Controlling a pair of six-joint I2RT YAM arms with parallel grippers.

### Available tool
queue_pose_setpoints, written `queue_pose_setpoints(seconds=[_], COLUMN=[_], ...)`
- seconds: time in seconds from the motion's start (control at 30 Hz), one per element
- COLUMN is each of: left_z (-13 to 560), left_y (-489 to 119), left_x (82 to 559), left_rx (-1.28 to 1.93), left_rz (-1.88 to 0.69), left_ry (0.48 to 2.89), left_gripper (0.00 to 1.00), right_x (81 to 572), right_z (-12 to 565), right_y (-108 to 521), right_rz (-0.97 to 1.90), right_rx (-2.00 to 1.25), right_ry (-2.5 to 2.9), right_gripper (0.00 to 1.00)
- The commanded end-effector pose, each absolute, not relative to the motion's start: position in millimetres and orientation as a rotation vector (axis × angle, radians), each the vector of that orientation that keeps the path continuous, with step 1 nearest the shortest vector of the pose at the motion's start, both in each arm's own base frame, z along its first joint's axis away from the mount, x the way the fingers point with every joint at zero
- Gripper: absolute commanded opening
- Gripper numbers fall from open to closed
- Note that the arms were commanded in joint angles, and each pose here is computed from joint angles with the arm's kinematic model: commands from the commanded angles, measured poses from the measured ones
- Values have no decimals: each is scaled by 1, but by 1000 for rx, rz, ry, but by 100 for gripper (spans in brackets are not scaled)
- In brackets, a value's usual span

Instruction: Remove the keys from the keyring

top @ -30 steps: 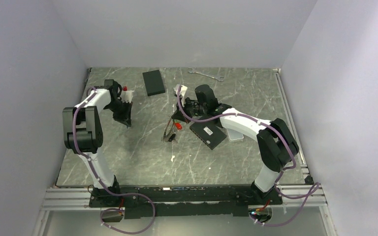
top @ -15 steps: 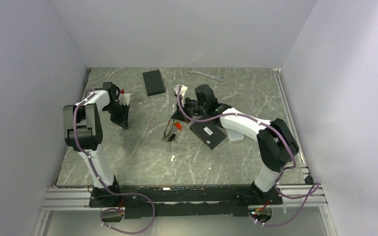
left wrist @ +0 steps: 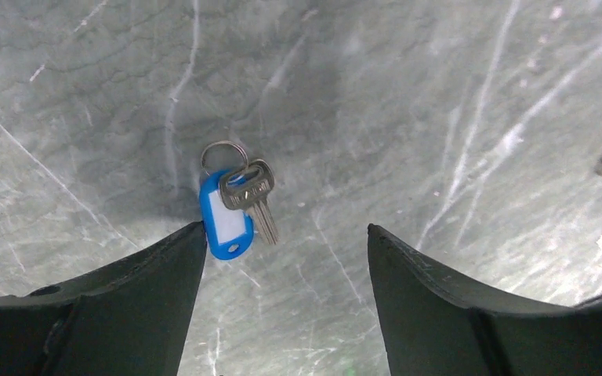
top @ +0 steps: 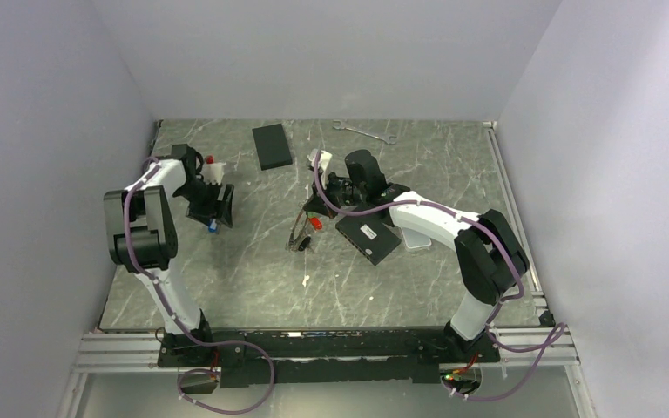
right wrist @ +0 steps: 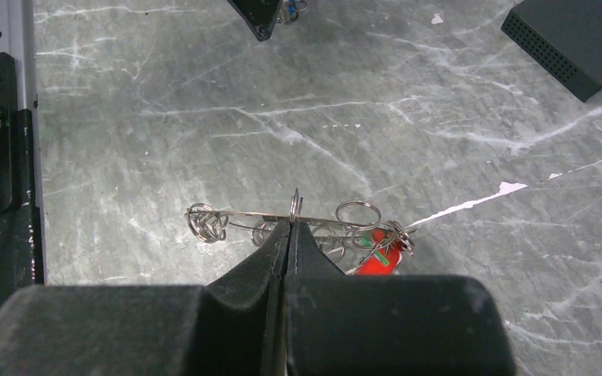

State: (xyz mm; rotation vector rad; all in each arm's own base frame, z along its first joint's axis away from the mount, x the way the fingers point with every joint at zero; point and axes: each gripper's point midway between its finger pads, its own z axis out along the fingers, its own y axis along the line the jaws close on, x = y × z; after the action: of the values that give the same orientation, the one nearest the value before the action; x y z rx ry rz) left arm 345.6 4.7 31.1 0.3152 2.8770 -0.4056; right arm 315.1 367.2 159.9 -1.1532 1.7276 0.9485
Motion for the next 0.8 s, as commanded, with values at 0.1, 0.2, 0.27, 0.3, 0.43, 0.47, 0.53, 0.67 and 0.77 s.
queue_pose_setpoints(seconds=[0.1, 0.2, 0.27, 0.3, 0.43, 0.47, 0.53, 0.67, 0.77], left_z=[117, 149, 169, 175, 193, 195, 197, 187, 177], left_y=[-39, -66, -84, -90, -117, -124, -142, -160, -168], left_x=[354, 345, 338, 334, 320, 317, 310, 307, 308], left_rx=[471, 503, 519, 524, 568, 577, 617, 543, 536], left_rz=[-689, -874, -988, -1014, -1028, -1026, -1012, -1099, -1116], left_ry=[2555, 2410, 2312, 2280, 2165, 2138, 2095, 2107, 2121], left_gripper=[79, 78, 77, 77, 77, 77, 76, 73, 71], right_x=[319, 320, 320, 320, 322, 322, 323, 324, 324], right_z=[184, 183, 181, 181, 180, 180, 179, 179, 180], right_y=[371, 371, 372, 372, 372, 372, 372, 373, 374], right_rz=[964, 966, 971, 972, 970, 971, 971, 983, 987], right_rx=[-1116, -1106, -1105, -1102, -1087, -1084, -1076, -1059, -1052], right_ry=[1653, 1663, 1668, 1669, 1678, 1681, 1687, 1699, 1701], right_gripper=[0, 0, 0, 0, 0, 0, 0, 0, 0])
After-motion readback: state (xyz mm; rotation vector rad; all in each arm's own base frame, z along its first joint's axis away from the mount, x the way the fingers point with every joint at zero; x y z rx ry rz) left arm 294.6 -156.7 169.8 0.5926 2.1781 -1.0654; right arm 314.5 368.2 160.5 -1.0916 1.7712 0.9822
